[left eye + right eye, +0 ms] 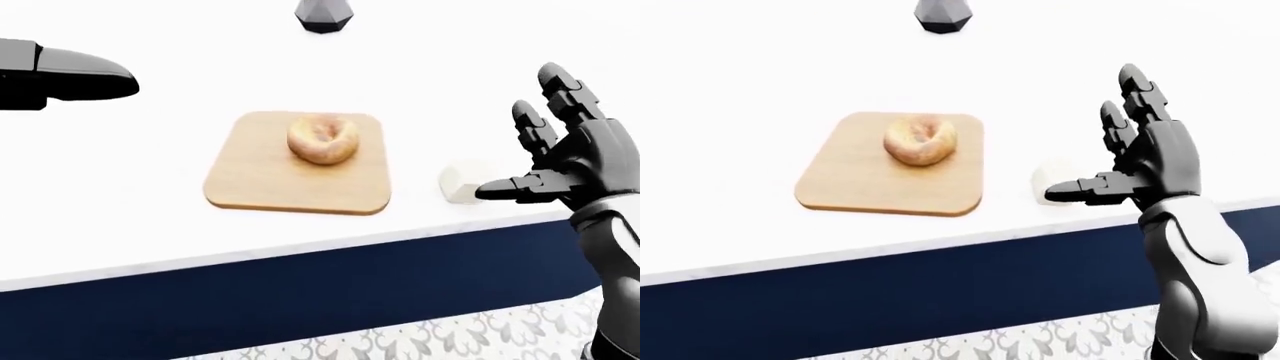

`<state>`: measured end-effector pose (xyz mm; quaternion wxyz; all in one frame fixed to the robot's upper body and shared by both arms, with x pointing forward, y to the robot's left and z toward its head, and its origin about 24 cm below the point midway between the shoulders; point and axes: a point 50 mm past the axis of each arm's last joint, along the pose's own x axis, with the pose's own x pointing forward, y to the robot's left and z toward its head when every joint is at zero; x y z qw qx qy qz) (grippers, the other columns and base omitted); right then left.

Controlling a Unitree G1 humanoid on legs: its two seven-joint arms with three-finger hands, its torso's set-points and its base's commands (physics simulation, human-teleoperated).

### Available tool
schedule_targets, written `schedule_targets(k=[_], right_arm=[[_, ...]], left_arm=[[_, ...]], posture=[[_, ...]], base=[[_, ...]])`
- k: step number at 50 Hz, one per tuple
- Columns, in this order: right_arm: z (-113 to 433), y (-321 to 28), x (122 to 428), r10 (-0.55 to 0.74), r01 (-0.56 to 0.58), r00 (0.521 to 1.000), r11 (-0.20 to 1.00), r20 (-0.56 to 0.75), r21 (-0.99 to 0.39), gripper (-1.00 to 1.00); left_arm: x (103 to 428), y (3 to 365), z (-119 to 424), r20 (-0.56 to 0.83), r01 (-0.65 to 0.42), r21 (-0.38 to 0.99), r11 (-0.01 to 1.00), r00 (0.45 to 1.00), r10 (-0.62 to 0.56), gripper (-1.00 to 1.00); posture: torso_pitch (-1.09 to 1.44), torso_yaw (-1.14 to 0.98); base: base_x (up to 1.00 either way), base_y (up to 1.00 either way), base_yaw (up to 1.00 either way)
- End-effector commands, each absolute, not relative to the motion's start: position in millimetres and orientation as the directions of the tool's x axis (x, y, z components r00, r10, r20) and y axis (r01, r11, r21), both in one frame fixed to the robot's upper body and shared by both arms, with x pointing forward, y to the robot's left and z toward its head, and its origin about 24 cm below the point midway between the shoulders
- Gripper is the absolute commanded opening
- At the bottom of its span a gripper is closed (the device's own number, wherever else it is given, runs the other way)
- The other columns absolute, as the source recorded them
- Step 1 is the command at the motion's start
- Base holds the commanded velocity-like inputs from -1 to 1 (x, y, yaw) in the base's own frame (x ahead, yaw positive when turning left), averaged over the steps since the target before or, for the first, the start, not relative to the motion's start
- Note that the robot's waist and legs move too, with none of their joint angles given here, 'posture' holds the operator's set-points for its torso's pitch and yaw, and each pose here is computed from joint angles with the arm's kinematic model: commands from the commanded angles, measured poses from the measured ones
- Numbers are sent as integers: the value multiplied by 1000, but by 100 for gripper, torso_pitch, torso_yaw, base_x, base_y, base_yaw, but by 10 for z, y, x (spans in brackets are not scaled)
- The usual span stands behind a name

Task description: Pick up the wedge of cheese and place it on the slice of bread to prepare a simple cheese on bread dish.

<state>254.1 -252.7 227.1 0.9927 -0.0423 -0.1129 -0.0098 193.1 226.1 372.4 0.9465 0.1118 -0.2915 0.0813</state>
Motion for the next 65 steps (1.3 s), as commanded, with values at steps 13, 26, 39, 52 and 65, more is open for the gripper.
schedule_targets(k=[13,26,39,52,65], right_arm=[[2268,-2499,2539,32,8,962,989,270,-144,100],[2148,-2536,2562,11,30,976,982,215,-186,100],[2047,-2554,2598,5,34,985,974,170,-226,97],[1955,-2586,2613,-14,48,990,970,141,-239,68],[1931,-2618,2624,-40,72,990,965,133,-250,63]], left_arm=[[1856,2289,3819,622,-245,142,959,776,106,100],[1847,2287,3828,623,-250,146,957,775,107,100],[1833,2293,3844,627,-250,137,959,771,111,100],[1841,2277,3830,627,-243,144,959,773,102,100],[1826,2282,3845,630,-245,144,959,769,102,100]], posture=[[0,0],[0,0],[0,0],[0,0],[0,0]], base=[[0,0,0],[0,0,0],[0,0,0],[0,0,0],[0,0,0]])
